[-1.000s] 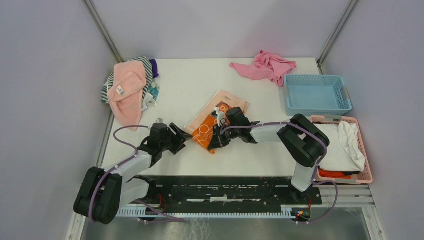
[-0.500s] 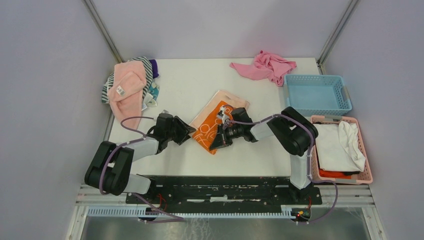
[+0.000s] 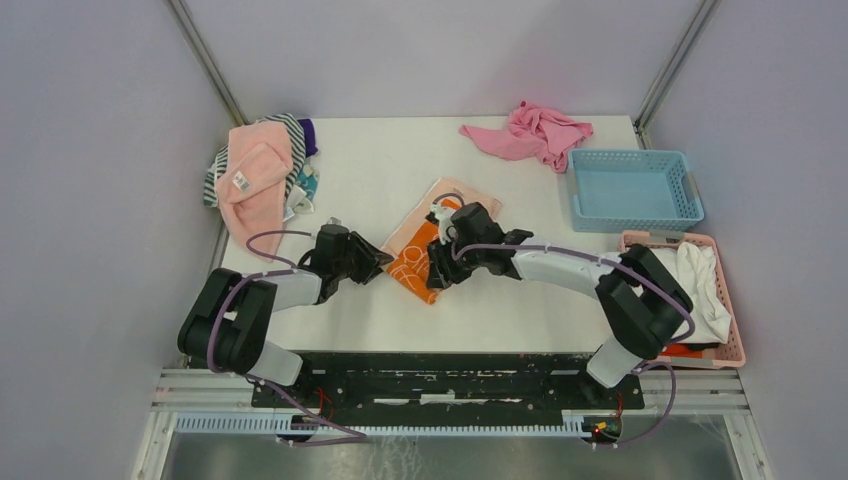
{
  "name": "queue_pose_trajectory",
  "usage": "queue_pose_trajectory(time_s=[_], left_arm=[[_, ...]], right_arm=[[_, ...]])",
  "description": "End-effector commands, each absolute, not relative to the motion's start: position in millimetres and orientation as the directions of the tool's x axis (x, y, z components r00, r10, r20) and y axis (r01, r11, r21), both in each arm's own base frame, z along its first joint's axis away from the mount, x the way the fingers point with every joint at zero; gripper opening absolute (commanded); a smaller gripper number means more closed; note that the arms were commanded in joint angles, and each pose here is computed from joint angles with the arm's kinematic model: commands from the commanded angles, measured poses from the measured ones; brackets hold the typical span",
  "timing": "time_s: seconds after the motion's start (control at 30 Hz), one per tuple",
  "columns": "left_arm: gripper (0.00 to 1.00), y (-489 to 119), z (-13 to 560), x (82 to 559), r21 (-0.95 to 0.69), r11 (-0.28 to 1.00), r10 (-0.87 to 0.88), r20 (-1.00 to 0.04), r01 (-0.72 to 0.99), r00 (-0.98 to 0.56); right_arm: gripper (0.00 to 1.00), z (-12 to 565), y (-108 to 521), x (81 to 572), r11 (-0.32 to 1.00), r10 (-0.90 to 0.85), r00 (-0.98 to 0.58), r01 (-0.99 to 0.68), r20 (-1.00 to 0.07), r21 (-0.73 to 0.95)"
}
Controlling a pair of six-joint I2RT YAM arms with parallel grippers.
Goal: Roll the towels
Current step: Roll the towel at the center of the board.
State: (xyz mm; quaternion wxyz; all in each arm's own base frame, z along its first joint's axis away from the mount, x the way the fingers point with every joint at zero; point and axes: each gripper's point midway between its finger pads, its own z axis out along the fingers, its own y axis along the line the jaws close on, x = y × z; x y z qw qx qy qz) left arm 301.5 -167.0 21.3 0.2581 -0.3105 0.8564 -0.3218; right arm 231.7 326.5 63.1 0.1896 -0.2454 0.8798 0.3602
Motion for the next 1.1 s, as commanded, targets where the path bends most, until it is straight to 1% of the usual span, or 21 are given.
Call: queue_pose_trajectory(time_s=[0.0,0.13,0.23,0.3,0.43,0.6,0.77,0.9,1.07], left_arm=[[0.45,-138.7,-28.6,264.2,-0.535,0.676,-0.689,-0.215,-0.507,-0.692],[0.45,-137.1,-26.6,265.0,-0.531,0.68,-0.689,-0.225,-0.506,-0.689],[0.45,-137.2,-26.5,264.6,-0.531,0.682,-0.686,-0.227,-0.503,-0.691],[0.45,-137.8,-26.3,264.8,-0.533,0.68,-0.687,-0.223,-0.503,-0.691],[0.45,-138.0,-25.1,264.7,-0.536,0.68,-0.686,-0.225,-0.5,-0.692],[0.45,-137.3,-25.6,264.0,-0.532,0.683,-0.685,-0.226,-0.501,-0.693],[0.45,-137.8,-27.0,263.0,-0.529,0.685,-0.682,-0.221,-0.501,-0.697],[0.45,-137.8,-26.7,263.0,-0.529,0.686,-0.681,-0.222,-0.5,-0.698],[0.45,-137.8,-27.0,263.0,-0.529,0.686,-0.681,-0.222,-0.5,-0.698]], right_arm=[[0.5,85.8,311.8,235.1,0.673,-0.523,-0.567,-0.733,-0.636,0.1],[0.51,99.7,329.5,228.6,0.622,-0.622,-0.406,-0.776,-0.67,-0.107],[0.51,96.2,343.8,223.1,0.573,-0.694,-0.319,-0.787,-0.646,-0.227],[0.51,88.2,350.6,222.0,0.549,-0.734,-0.3,-0.79,-0.61,-0.273],[0.5,73.6,353.1,228.7,0.543,-0.775,-0.294,-0.764,-0.56,-0.35],[0.52,56.7,351.1,233.8,0.536,-0.799,-0.298,-0.747,-0.522,-0.394],[0.52,30.1,352.7,227.1,0.497,-0.829,-0.302,-0.783,-0.47,-0.374],[0.52,18.5,349.8,225.0,0.499,-0.837,-0.324,-0.783,-0.441,-0.371],[0.54,66.4,355.7,221.8,0.536,-0.78,-0.31,-0.78,-0.544,-0.323]])
